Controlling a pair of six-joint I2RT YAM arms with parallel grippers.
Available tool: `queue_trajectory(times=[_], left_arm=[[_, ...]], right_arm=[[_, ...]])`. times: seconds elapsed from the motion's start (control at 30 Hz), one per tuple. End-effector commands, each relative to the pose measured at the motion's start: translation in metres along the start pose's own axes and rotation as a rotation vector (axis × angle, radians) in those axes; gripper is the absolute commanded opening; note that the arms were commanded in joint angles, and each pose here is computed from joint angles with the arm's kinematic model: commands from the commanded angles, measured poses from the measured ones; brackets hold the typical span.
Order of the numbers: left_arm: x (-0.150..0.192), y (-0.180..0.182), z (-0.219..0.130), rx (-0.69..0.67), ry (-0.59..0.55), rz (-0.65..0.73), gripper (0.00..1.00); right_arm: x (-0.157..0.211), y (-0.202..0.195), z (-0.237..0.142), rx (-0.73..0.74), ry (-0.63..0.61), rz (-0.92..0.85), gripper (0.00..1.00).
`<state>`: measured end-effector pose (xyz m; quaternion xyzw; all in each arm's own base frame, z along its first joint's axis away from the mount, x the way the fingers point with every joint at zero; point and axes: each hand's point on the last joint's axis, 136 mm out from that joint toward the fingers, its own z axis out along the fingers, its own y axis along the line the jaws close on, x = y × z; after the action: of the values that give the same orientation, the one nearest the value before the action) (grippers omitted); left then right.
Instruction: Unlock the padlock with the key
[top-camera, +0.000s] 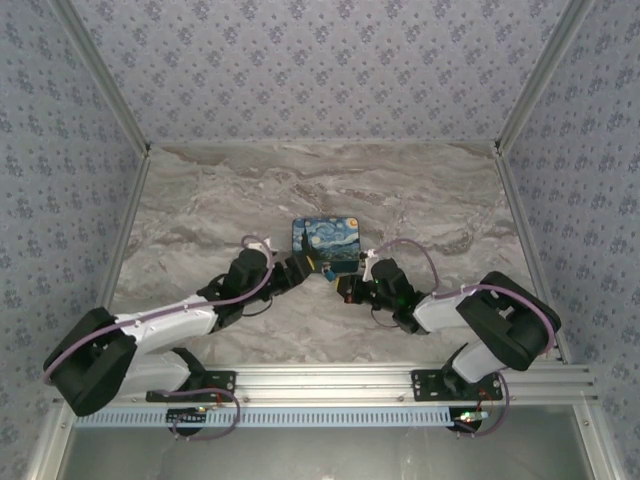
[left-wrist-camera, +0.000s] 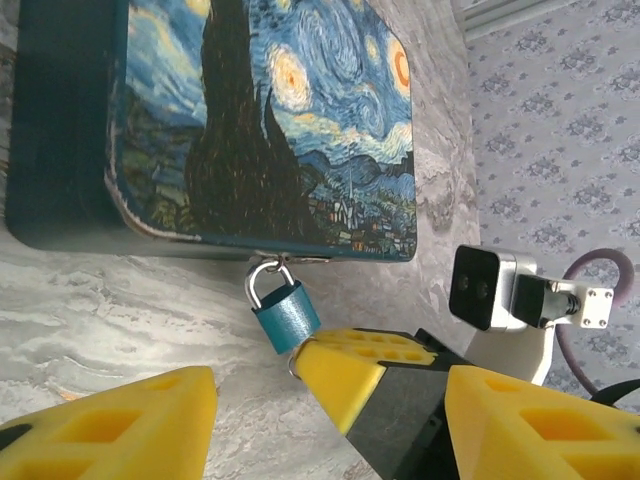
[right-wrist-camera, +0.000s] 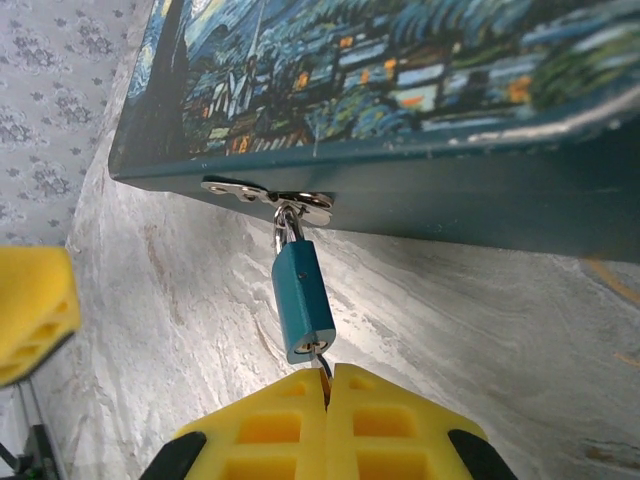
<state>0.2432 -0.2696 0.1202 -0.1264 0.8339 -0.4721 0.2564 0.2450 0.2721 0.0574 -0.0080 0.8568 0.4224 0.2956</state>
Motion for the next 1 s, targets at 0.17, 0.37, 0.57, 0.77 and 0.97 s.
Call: queue_trajectory(times=[0.17,0.37,0.57,0.77,0.97], left_arm=[[0.007,-0.012,0.018,0.101,0.017,-0.109,0.54],[0.012,-0.007,0.036,0.156,0.014,-0.176,0.48],[0.018,0.003,0.05,0.158,-0.012,-0.213,0.43],[0.023,0.014,0.058,0.141,-0.028,-0.24,0.42],[0.027,0.021,0.065,0.155,-0.024,-0.285,0.38]], right_arm=[[-0.003,0.011,0.008,-0.028,0.0,0.107,0.0],[-0.005,0.016,0.009,-0.04,-0.01,0.108,0.0],[-0.005,0.016,0.009,-0.042,-0.012,0.104,0.0],[-0.005,0.016,0.009,-0.041,-0.014,0.109,0.0],[-0.007,0.018,0.009,-0.048,-0.02,0.113,0.0]])
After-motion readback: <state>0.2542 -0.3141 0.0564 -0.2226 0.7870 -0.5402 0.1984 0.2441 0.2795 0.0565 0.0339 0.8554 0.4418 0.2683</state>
